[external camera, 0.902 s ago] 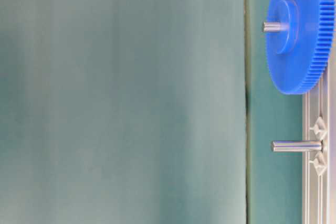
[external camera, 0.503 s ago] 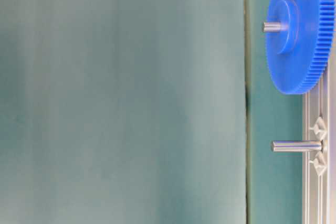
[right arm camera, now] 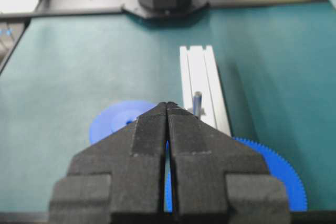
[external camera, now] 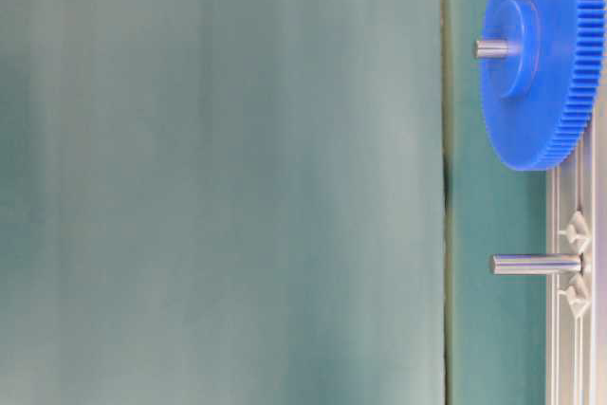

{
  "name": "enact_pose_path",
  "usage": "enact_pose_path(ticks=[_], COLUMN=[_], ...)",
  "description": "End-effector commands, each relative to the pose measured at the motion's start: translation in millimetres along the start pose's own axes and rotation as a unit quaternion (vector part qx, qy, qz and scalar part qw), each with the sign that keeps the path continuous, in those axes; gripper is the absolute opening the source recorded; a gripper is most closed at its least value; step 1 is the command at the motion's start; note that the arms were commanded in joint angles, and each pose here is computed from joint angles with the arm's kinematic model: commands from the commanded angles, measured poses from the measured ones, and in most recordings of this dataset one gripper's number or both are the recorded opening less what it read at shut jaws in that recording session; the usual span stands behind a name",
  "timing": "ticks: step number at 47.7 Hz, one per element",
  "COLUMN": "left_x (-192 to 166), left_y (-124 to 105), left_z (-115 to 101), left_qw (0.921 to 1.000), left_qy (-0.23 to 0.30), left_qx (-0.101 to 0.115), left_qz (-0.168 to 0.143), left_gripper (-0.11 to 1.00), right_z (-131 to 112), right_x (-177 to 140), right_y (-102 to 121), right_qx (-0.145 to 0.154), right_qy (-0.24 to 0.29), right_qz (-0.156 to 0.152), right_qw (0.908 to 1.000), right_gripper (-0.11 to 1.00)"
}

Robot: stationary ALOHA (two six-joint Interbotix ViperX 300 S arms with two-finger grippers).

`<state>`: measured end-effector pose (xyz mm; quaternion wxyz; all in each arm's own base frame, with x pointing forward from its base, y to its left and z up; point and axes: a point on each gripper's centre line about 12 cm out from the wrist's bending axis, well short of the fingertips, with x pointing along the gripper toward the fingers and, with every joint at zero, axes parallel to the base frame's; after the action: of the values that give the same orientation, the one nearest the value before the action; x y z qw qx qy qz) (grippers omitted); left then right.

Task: Insert the small gear onto the shaft.
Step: 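Move the left gripper over the loose small blue gear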

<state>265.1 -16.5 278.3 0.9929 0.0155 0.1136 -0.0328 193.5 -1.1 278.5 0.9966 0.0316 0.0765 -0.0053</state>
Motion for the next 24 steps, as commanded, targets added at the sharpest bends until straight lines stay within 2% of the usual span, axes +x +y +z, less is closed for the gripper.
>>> enact_pose_path(ticks=[1, 24], left_x=[9.4, 61.6], left_y=[-3.9, -13.1], left_z=[11.1, 1.8], left_qw=[0.9999, 0.9962], left_qy=[0.01, 0.085], left_qx=[0.003, -0.004], left_qz=[-0.007, -0.02], left_gripper=[-0.01, -0.01], right_z=[8.4, 1.6], right_x=[1.5, 1.5], right_y=[0.4, -0.8], right_qx=[0.003, 0.004], right_qy=[0.005, 0.032], right_qz=[-0.001, -0.004], right_qw=[1.0, 0.9995], right_gripper=[0.01, 0.01])
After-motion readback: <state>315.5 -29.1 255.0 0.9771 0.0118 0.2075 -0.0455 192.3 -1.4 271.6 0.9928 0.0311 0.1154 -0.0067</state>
